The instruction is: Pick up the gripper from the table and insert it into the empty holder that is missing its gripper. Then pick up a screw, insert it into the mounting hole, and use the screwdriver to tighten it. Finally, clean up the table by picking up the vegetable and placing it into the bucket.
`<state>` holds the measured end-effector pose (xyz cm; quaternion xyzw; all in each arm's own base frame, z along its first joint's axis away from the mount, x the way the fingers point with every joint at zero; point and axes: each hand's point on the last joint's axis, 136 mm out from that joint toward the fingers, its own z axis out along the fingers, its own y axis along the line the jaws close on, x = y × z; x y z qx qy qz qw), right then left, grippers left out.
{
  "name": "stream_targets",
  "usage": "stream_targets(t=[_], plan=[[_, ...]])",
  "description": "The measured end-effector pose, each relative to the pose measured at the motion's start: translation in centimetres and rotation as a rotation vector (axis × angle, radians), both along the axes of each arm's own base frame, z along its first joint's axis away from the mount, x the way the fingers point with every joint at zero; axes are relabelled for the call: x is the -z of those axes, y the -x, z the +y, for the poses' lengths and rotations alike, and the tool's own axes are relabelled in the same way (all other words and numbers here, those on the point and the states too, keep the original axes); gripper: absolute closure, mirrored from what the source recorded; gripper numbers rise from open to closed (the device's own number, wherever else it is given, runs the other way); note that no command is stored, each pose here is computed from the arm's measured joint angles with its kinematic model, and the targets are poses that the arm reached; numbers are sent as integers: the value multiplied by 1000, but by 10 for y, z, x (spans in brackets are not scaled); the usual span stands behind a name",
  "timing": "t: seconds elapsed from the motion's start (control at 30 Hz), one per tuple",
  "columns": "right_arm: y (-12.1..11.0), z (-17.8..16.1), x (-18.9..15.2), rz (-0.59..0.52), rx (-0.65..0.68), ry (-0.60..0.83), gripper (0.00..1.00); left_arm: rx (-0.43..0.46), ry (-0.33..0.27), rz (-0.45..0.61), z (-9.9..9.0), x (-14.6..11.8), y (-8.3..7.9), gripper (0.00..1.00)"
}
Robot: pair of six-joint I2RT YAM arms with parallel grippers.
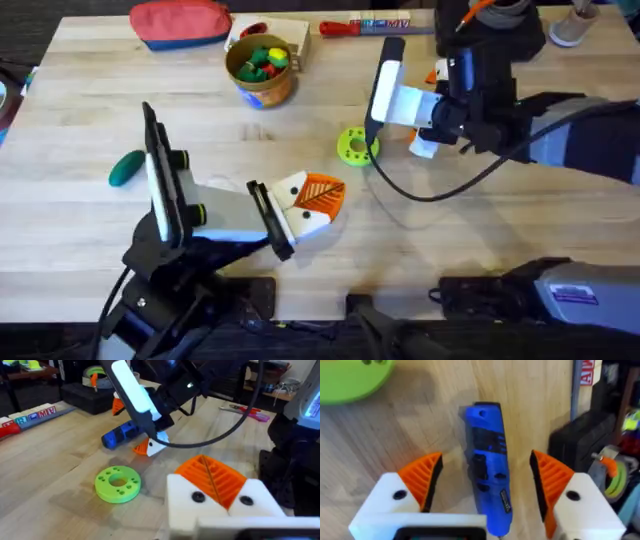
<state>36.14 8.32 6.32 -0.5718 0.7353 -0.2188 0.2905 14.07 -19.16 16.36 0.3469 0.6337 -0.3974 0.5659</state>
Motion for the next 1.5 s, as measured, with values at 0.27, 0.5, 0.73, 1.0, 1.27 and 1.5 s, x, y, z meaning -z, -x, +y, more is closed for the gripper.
stream_targets(t=[0.27, 0.5, 0.73, 1.0, 1.27, 1.5], plan=[[19, 1, -69, -115, 218, -301, 10, 0, 0, 0, 0, 0, 0, 14], [35, -1, -115, -200, 338, -528, 10, -4, 1, 2, 0, 0, -1, 14], [56, 5, -132, -172, 363, -679, 10, -144, -6, 200, 16, 4, -12, 15], [68, 28, -136, -88, 302, -812, 10, -498, -196, 390, 70, -32, -30, 15], [70, 33, -136, -67, 293, -839, 10, -700, -494, 491, 87, -32, -79, 14], [70, 33, -136, -64, 291, -840, 10, -796, -708, 540, 112, 2, -102, 15]])
